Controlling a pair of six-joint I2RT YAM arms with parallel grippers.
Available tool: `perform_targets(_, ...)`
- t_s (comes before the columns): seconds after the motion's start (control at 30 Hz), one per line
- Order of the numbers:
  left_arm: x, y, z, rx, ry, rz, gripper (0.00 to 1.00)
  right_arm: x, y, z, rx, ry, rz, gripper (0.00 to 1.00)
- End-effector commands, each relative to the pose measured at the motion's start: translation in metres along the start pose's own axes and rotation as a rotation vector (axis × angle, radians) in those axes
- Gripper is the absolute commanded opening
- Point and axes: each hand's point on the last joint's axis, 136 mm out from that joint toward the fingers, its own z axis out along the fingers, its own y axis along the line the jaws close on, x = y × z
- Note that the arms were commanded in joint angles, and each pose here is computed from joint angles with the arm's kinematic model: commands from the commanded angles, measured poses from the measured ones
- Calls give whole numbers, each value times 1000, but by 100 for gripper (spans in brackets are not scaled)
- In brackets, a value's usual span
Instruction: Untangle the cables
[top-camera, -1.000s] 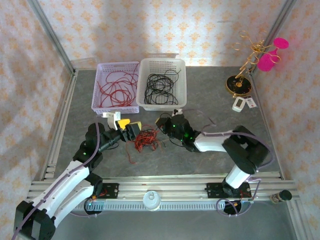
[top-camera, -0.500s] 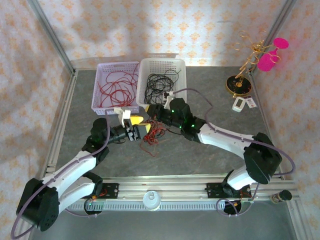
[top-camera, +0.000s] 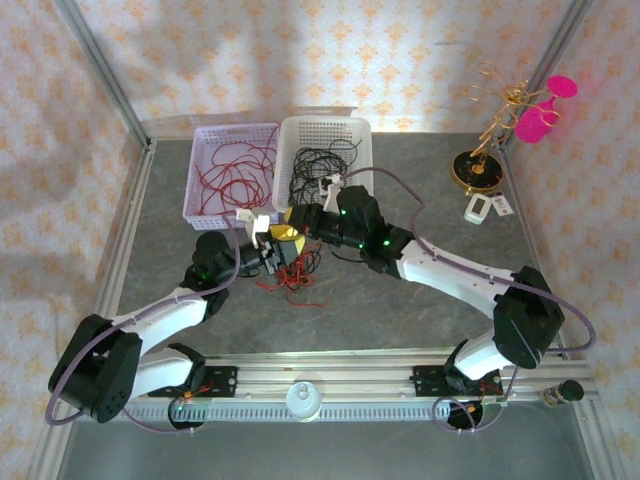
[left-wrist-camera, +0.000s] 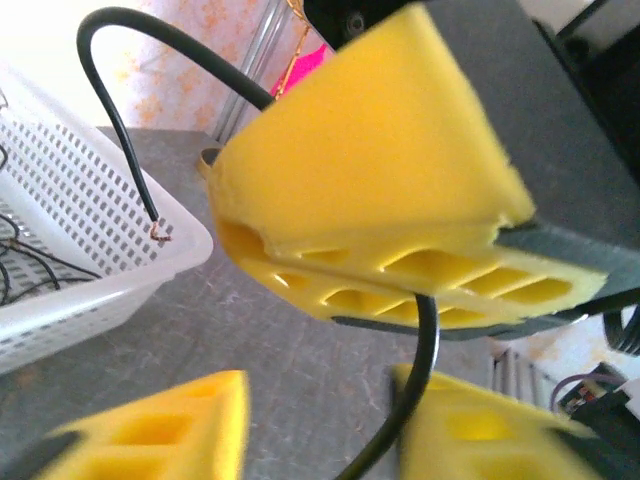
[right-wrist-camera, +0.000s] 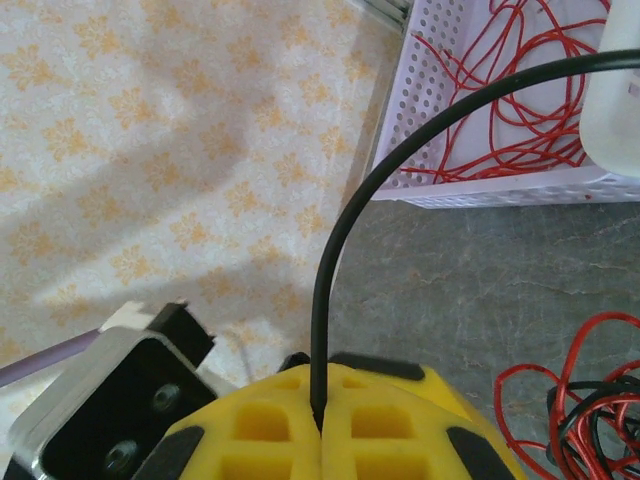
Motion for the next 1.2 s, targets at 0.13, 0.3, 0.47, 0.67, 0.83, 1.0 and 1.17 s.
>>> perform_targets(0.13,-22,-26,1,94,-74,56,0,-30,39,-19,-75,-132,-128,7)
perform_targets(0.3,-13,-28,-3,86,-57,49,0,-47,50,-41,-159,-318,-193,9)
perform_targets(0.47,-7,-30,-8,67,-33,50,0,-51,53,-42,-142,-352,-340,22)
perform_targets(0.67,-4,-36,-17,55,-12,55,0,-72,48,-47,17,-409,-475,15)
perform_targets(0.83,1,-39,-20,62,12,46,0,-94,56,-68,111,-493,-577,12)
perform_targets(1.0,-1,-39,-18,61,7,25,0,-125,50,-93,342,-552,-621,36)
perform_targets(1.17,-15,-48,-20,92,-35,33,0,-133,-6,-106,382,-365,-307,60)
